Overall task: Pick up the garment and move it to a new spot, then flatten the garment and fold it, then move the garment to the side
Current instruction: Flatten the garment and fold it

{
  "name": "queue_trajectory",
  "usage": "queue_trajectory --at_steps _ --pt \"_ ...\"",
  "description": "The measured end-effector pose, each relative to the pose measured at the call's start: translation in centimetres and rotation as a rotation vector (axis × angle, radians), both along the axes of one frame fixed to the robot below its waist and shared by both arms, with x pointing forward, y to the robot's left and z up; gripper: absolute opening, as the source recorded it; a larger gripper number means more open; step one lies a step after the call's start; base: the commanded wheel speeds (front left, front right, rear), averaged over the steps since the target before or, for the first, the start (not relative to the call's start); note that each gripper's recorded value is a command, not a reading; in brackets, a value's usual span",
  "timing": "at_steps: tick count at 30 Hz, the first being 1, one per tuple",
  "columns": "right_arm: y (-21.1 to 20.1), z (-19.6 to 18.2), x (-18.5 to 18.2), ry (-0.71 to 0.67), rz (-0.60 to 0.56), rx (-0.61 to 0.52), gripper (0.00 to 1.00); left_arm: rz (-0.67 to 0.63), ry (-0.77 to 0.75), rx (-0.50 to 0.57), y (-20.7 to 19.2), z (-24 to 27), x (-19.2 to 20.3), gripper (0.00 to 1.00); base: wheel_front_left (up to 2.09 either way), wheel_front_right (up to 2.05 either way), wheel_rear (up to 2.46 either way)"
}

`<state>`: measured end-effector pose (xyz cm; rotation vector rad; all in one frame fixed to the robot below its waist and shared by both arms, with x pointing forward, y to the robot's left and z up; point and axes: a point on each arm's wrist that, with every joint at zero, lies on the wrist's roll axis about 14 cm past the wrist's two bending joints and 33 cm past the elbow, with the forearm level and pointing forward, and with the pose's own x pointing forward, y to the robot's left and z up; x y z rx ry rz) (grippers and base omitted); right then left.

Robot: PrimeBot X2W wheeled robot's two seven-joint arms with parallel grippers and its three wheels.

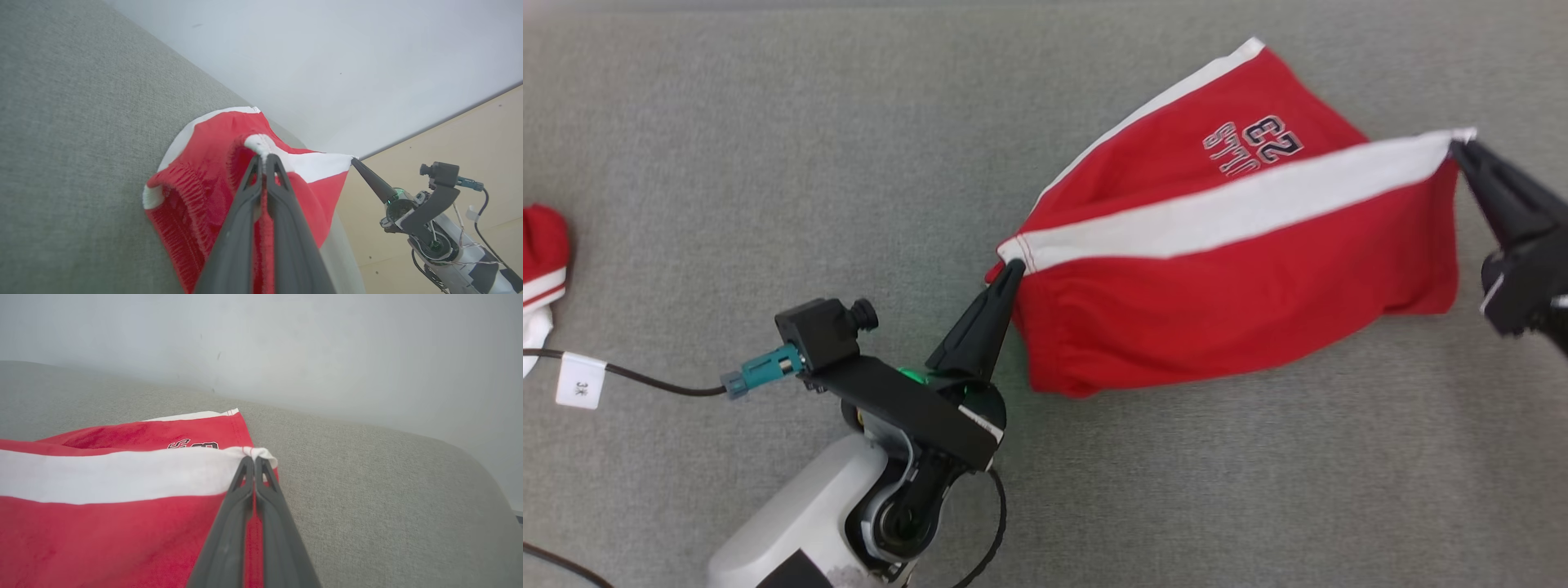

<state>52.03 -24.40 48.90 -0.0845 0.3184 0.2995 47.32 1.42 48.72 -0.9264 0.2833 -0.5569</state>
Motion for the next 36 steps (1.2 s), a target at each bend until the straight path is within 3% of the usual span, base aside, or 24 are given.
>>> queue_trajectory --at_steps 16,34,35,36 --pt "4.2 -2.9 9.9 0.013 0.051 0.005 0.0 0.165 -0.014 0.017 3.5 -2.0 3.8 0.0 0.0 0.0 0.0" --pt "8.0 -5.5 14.1 0.009 0.101 -0.015 0.0 0.236 0.006 0.038 5.3 -3.3 4.2 0.0 0.0 0.0 0.0" --pt "8.0 -5.8 14.1 0.011 0.102 -0.018 0.1 0.236 0.008 0.038 5.3 -3.4 4.2 0.0 0.0 0.0 0.0" --pt "8.0 -5.9 14.2 0.01 0.098 -0.013 0.38 0.237 0.01 0.039 5.3 -3.4 4.2 0.0 0.0 0.0 0.0"
